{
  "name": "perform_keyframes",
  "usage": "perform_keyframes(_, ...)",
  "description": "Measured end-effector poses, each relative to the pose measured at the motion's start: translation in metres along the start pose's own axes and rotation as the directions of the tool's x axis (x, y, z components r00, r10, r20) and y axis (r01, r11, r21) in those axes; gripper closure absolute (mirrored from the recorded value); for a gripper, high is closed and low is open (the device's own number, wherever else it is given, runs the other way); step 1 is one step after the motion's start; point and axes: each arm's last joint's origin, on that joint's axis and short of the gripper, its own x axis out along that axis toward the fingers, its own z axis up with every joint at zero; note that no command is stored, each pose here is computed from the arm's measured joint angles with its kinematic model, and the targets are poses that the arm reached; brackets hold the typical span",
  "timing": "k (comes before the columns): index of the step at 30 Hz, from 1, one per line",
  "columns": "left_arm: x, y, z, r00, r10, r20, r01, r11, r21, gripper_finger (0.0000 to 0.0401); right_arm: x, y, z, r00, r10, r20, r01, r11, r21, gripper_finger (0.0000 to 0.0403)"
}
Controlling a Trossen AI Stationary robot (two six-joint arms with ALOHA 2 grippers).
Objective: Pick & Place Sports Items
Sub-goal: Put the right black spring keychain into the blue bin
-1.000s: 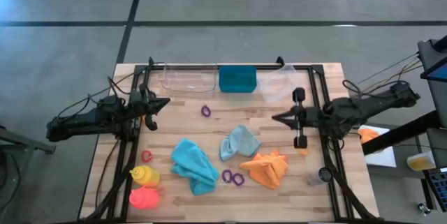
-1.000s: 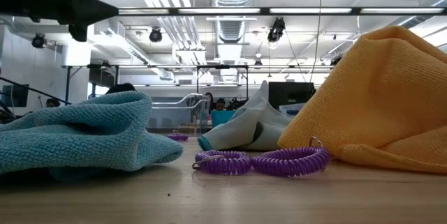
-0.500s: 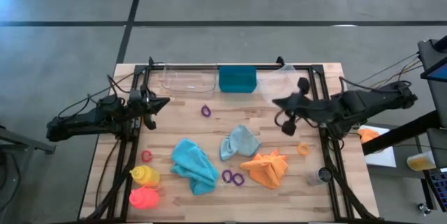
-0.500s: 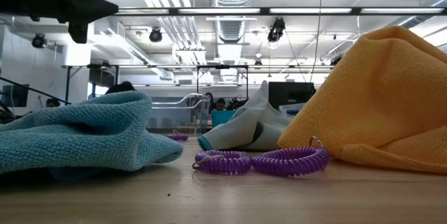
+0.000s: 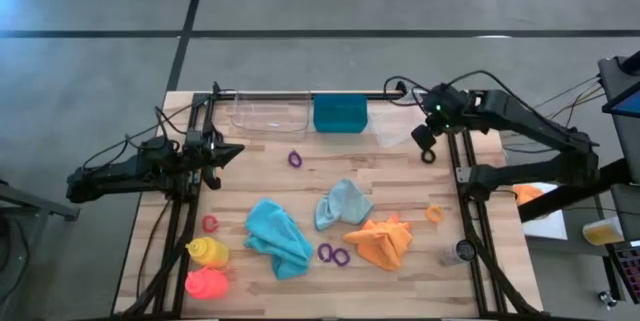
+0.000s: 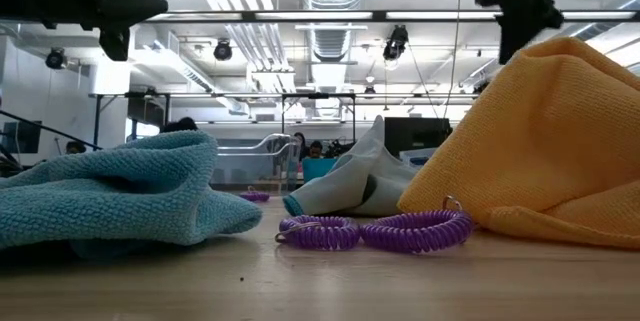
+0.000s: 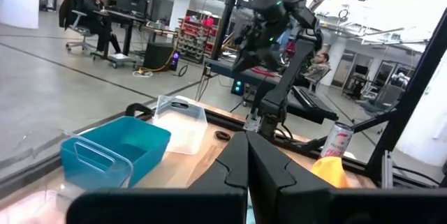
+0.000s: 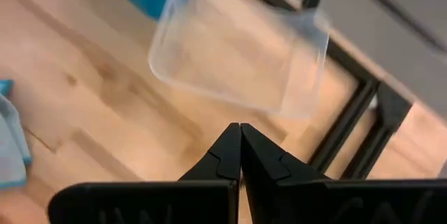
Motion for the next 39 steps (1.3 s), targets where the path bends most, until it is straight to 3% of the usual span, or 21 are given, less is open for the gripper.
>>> perform_keyframes(5, 0.000, 0.001, -0.003, 1.000, 0.008, -0.029, -0.007, 1.000, 0.011, 0.0400, 0.018, 0.000, -0.011, 0.990, 0.080, -0.114, -0.092, 0.990, -0.108, 0.0395)
perform_keyframes(9, 0.000, 0.001, -0.005, 0.998, 0.017, -0.053, -0.015, 0.999, 0.045, 0.0400, 0.027, 0.004, -0.018, 0.968, 0.167, -0.188, -0.188, 0.977, -0.102, 0.0394)
perform_keyframes(12, 0.000, 0.002, -0.005, 0.998, 0.018, -0.055, -0.015, 0.999, 0.045, 0.0400, 0.036, 0.006, -0.026, 0.960, 0.160, -0.230, -0.188, 0.976, -0.108, 0.0382)
perform_keyframes(27, -0.001, 0.003, -0.010, 0.994, 0.030, -0.102, -0.028, 0.999, 0.022, 0.0400, 0.080, 0.009, -0.051, 0.950, 0.128, -0.284, -0.125, 0.992, 0.028, 0.0171)
perform_keyframes(33, 0.000, 0.002, -0.009, 0.995, 0.028, -0.094, -0.026, 0.999, 0.021, 0.0400, 0.090, 0.006, -0.060, 0.945, 0.091, -0.313, -0.086, 0.996, 0.031, 0.0125)
perform_keyframes(39, 0.000, 0.002, -0.009, 0.995, 0.027, -0.094, -0.025, 0.999, 0.021, 0.0400, 0.109, 0.007, -0.066, 0.947, 0.093, -0.309, -0.082, 0.995, 0.048, 0.0111)
